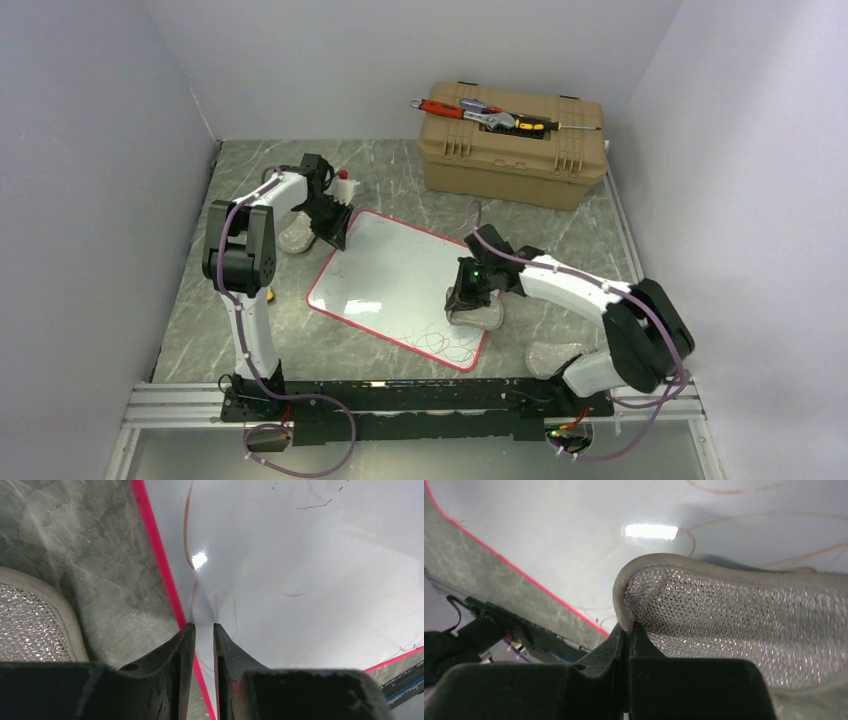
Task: Erase the whiteboard
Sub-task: Hold the whiteboard at the center of the board.
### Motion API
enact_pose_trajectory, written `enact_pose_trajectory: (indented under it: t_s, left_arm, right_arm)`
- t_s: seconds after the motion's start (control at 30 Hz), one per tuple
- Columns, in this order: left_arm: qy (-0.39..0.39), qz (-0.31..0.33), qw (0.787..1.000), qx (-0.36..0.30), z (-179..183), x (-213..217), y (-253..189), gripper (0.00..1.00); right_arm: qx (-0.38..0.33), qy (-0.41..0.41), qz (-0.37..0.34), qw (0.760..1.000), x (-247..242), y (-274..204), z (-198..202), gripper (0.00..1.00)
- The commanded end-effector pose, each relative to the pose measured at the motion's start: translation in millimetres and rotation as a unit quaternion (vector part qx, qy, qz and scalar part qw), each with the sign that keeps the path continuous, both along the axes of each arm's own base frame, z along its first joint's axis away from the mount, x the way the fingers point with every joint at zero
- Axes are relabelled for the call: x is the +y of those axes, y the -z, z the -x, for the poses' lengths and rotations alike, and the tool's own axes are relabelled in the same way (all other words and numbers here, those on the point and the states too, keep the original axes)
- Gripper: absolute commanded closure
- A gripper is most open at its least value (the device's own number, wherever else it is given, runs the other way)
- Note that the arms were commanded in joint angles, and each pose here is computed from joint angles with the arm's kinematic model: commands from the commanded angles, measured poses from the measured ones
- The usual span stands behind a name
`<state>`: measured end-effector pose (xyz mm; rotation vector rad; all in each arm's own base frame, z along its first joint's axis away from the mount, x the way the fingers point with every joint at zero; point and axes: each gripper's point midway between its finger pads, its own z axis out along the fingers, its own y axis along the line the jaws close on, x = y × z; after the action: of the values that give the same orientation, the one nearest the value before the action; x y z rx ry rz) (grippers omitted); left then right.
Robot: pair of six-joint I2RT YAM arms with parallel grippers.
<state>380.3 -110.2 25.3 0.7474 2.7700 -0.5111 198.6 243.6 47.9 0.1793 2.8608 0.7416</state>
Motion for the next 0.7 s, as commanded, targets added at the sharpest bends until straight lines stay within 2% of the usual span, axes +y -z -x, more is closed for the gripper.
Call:
enact_pose_trajectory:
  t_s: [0.0, 0.2, 0.33, 0.67]
  left_arm:
    - [0.005, -0.032, 0.999, -0.010, -4.2, 15.3, 11.7, 0.73]
    - [0.007, -0.041, 0.999, 0.001, 1.0, 18.9, 24.2, 0.75]
    - [0.009, -0.043, 0.999, 0.012, 6.0, 18.1, 28.7, 0.78]
    - [0.021, -0.048, 0.998, 0.029, 21.1, 12.1, 33.9, 0.81]
  right_arm:
    - [0.010, -0.018, -0.023, 1.000, -9.1, -22.4, 27.8, 1.00]
    - [0.040, -0.007, -0.010, 0.999, -19.2, -10.7, 67.9, 1.00]
    - [0.051, -0.015, -0.009, 0.999, -5.6, 3.8, 82.9, 1.00]
    - [0.022, 0.002, 0.025, 0.999, 13.1, 46.2, 77.4, 1.00]
